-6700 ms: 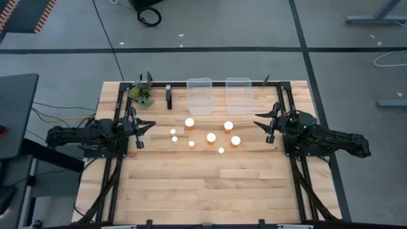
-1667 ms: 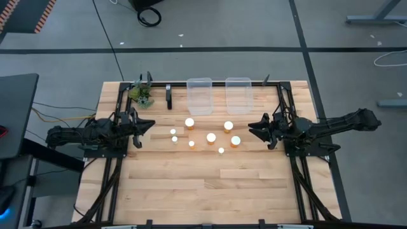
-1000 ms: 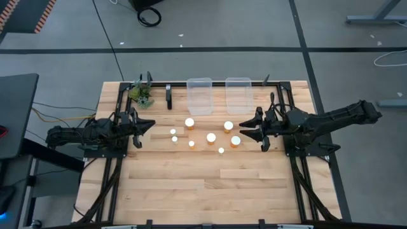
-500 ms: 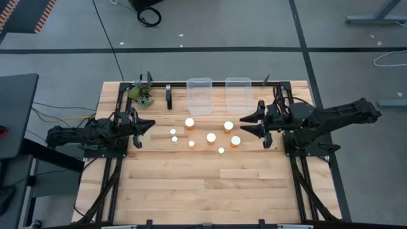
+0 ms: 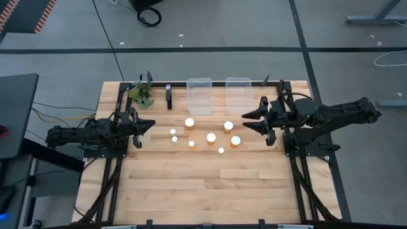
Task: Pick and place medicine bottles into bin by pill shape (circle, oval)
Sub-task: Put the bottom right big orange pill into the right transparent bin
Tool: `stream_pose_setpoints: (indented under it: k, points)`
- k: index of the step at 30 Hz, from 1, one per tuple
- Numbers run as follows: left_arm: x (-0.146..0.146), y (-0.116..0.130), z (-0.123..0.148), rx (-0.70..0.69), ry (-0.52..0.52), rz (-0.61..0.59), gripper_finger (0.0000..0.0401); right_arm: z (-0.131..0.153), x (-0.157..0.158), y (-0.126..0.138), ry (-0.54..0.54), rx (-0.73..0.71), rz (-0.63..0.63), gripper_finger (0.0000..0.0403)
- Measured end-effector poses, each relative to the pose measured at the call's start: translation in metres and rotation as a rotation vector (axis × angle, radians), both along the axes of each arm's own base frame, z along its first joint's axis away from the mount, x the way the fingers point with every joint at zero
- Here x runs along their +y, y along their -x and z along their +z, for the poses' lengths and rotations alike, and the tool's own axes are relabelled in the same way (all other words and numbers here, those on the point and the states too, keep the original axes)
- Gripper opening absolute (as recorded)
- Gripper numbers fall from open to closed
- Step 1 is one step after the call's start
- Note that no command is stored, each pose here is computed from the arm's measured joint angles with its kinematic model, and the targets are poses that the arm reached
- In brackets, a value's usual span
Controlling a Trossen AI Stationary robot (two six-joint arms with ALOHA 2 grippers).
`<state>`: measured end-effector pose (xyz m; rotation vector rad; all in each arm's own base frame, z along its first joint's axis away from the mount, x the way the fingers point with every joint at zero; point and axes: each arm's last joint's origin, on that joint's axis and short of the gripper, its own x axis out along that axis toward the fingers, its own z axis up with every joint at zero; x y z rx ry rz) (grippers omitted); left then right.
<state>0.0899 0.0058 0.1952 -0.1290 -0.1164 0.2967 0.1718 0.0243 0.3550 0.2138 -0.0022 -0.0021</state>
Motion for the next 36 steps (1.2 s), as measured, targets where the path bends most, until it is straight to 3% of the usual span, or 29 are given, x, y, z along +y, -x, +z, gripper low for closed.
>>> stream_pose_setpoints:
  k: [18, 25, 36]
  points:
    - [0.0, 0.0, 0.0, -0.002, 0.005, -0.001, 0.0027, -0.006, 0.0, -0.002, -0.034, 0.083, -0.026, 0.0157]
    - [0.0, 0.0, 0.0, -0.004, 0.009, -0.001, 0.003, -0.011, 0.001, -0.009, -0.131, 0.109, -0.014, 0.0157]
    - [0.0, 0.0, 0.0, -0.004, 0.009, -0.001, 0.0031, -0.013, 0.004, -0.012, -0.147, 0.127, 0.002, 0.0157]
